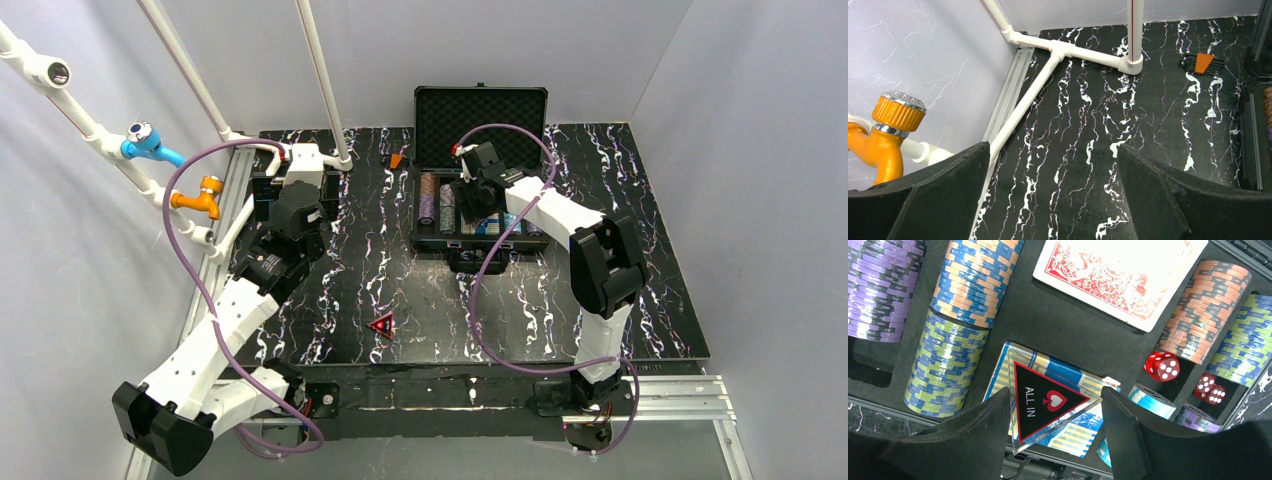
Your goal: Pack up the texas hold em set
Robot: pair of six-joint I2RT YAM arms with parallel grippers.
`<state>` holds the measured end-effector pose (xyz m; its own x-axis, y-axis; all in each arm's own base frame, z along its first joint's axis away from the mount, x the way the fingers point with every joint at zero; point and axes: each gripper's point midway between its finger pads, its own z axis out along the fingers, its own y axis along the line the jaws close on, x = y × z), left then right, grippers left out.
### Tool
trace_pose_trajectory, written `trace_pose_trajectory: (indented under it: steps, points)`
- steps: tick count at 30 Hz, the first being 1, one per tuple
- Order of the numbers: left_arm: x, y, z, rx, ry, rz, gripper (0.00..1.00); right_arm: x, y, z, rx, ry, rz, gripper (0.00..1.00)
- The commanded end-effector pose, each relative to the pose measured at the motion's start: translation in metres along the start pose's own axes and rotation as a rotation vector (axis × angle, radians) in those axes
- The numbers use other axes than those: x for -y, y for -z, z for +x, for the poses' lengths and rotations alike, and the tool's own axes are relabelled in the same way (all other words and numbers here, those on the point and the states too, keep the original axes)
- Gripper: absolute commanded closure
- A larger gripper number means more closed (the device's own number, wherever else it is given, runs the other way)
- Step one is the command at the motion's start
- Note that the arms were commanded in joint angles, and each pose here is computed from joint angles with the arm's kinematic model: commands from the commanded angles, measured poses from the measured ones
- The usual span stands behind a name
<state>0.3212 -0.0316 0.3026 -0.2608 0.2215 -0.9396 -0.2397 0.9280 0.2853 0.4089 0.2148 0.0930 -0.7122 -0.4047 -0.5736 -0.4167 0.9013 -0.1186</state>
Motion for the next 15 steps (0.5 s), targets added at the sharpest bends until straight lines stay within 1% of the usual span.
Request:
trace_pose_trajectory:
  steps: [1,8,9,15]
  points:
    - [-0.004,0.001,-0.007,0.011,0.026,-0.013,0.02,0.002,-0.007,-0.007,0.014,0.009,0.004,0.36]
    - [-0.004,0.001,-0.006,0.009,0.024,-0.013,0.02,0.004,-0.006,0.001,0.001,0.012,0.009,0.35]
    - [-0.004,0.001,-0.007,0.010,0.024,-0.013,0.02,0.005,-0.006,0.002,0.001,0.037,0.009,0.35]
    - [-0.005,0.001,-0.007,0.012,0.026,-0.015,0.02,0.006,-0.007,0.009,-0.015,0.060,0.006,0.32]
